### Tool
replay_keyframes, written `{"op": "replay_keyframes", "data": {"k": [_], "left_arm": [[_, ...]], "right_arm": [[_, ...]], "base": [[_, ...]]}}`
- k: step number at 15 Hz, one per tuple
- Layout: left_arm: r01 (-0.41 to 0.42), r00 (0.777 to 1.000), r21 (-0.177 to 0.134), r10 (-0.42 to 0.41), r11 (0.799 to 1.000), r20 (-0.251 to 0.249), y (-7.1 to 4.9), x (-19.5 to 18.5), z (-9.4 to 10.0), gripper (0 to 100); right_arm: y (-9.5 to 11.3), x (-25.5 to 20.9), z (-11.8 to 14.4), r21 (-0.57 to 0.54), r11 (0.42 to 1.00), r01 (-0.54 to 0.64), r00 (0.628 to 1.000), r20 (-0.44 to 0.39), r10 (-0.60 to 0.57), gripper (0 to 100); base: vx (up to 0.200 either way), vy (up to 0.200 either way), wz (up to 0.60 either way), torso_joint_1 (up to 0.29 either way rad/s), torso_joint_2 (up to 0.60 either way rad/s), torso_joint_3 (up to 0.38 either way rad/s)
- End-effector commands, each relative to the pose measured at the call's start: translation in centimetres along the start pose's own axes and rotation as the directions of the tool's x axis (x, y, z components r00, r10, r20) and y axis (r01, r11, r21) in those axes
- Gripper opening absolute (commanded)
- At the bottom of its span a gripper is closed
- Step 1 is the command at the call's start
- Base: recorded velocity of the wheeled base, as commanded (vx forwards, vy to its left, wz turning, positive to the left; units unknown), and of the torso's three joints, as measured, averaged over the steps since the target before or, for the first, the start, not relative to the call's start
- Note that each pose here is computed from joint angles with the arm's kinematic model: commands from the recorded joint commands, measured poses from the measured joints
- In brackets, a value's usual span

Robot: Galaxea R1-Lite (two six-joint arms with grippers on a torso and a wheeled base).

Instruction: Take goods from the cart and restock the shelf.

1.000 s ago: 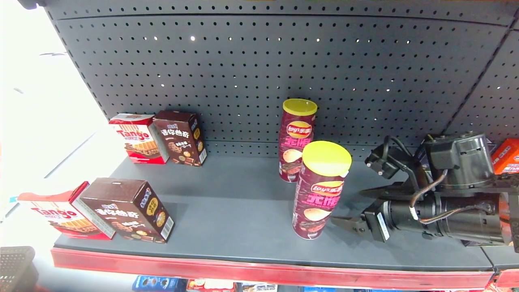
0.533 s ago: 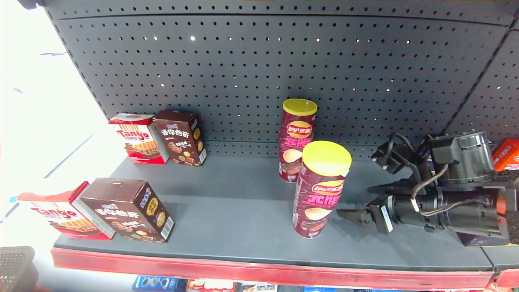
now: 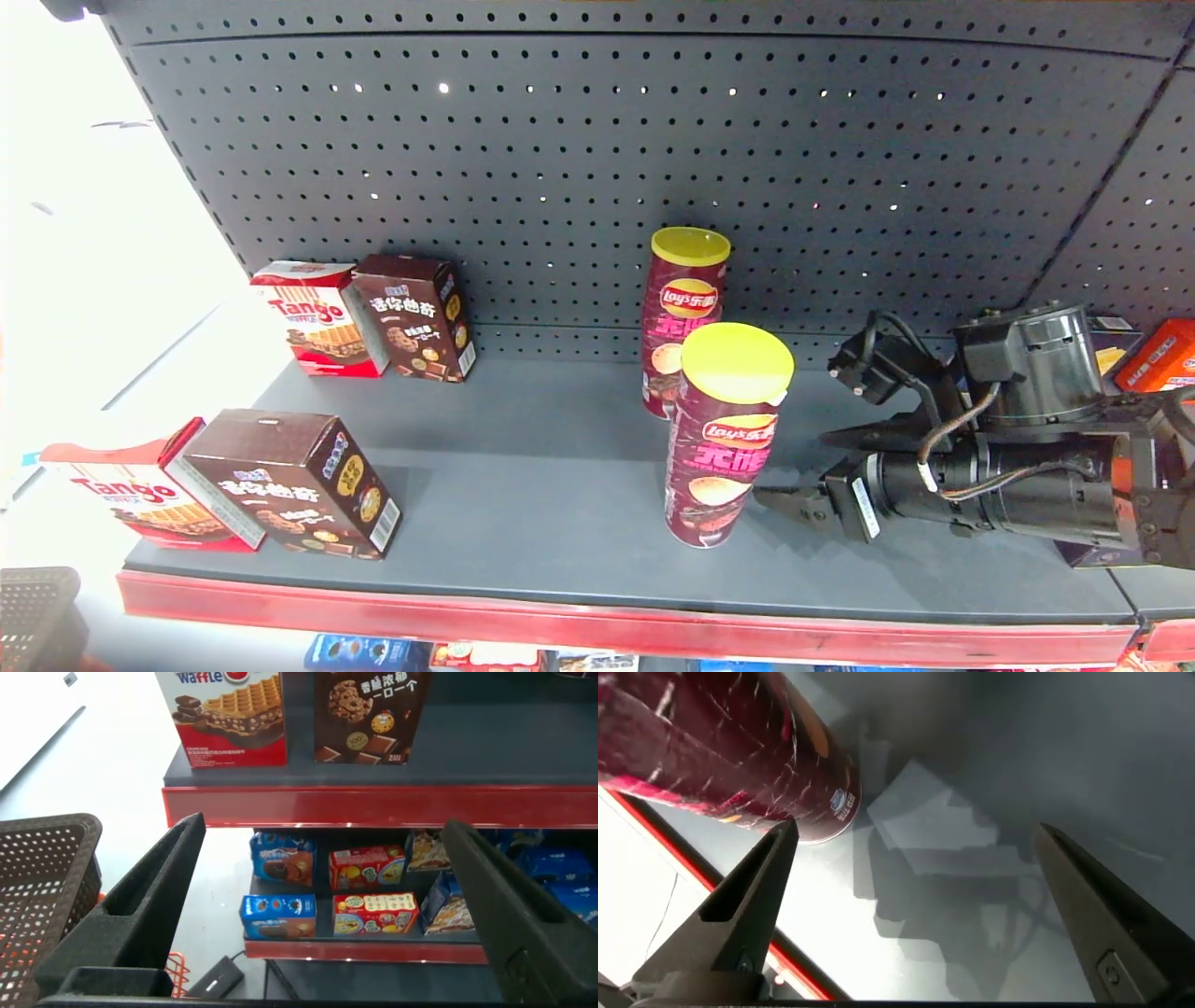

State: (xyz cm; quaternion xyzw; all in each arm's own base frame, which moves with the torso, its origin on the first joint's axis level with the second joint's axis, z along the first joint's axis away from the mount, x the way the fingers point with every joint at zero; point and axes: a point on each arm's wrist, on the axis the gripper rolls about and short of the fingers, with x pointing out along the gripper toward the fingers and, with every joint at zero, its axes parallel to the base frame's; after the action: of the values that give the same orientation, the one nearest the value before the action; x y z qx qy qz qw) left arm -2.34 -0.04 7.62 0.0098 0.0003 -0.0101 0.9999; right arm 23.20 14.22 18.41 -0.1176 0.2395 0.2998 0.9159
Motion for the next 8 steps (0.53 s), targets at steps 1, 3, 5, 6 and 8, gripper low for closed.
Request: {"op": "replay_keyframes", "data": {"k": [1, 3, 5, 6, 8], "left_arm": [[0.0, 1.0, 0.0, 0.0, 1.0, -0.002, 0.0, 0.01, 0.0, 100], [0.0, 1.0, 0.0, 0.0, 1.0, -0.002, 0.0, 0.01, 0.0, 100], [0.0, 1.0, 0.0, 0.0, 1.0, -0.001, 0.0, 0.01, 0.02, 100], [0.0, 1.0, 0.0, 0.0, 1.0, -0.001, 0.0, 0.01, 0.02, 100], [0.0, 1.0, 0.0, 0.0, 1.0, -0.002, 0.0, 0.01, 0.0, 100]], "right_arm": [[0.12, 0.03, -0.21, 0.0, 1.0, -0.004, 1.0, -0.007, 0.004, 100], [-0.13, -0.3, -0.42, 0.005, 1.0, 0.005, 1.0, -0.008, -0.005, 100], [-0.15, -0.06, -0.33, 0.005, 1.0, 0.005, 1.0, -0.01, -0.005, 100], [0.08, 0.11, -0.21, 0.001, 1.0, -0.003, 1.0, -0.009, 0.003, 100], [0.49, 0.53, -0.28, -0.006, 1.0, -0.017, 1.0, -0.019, 0.017, 100]], "base": [[0.0, 0.0, 0.0, 0.0, 0.0, 0.0], [0.0, 0.0, 0.0, 0.0, 0.0, 0.0], [0.0, 0.0, 0.0, 0.0, 0.0, 0.0], [0.0, 0.0, 0.0, 0.0, 0.0, 0.0], [0.0, 0.0, 0.0, 0.0, 0.0, 0.0]]}}
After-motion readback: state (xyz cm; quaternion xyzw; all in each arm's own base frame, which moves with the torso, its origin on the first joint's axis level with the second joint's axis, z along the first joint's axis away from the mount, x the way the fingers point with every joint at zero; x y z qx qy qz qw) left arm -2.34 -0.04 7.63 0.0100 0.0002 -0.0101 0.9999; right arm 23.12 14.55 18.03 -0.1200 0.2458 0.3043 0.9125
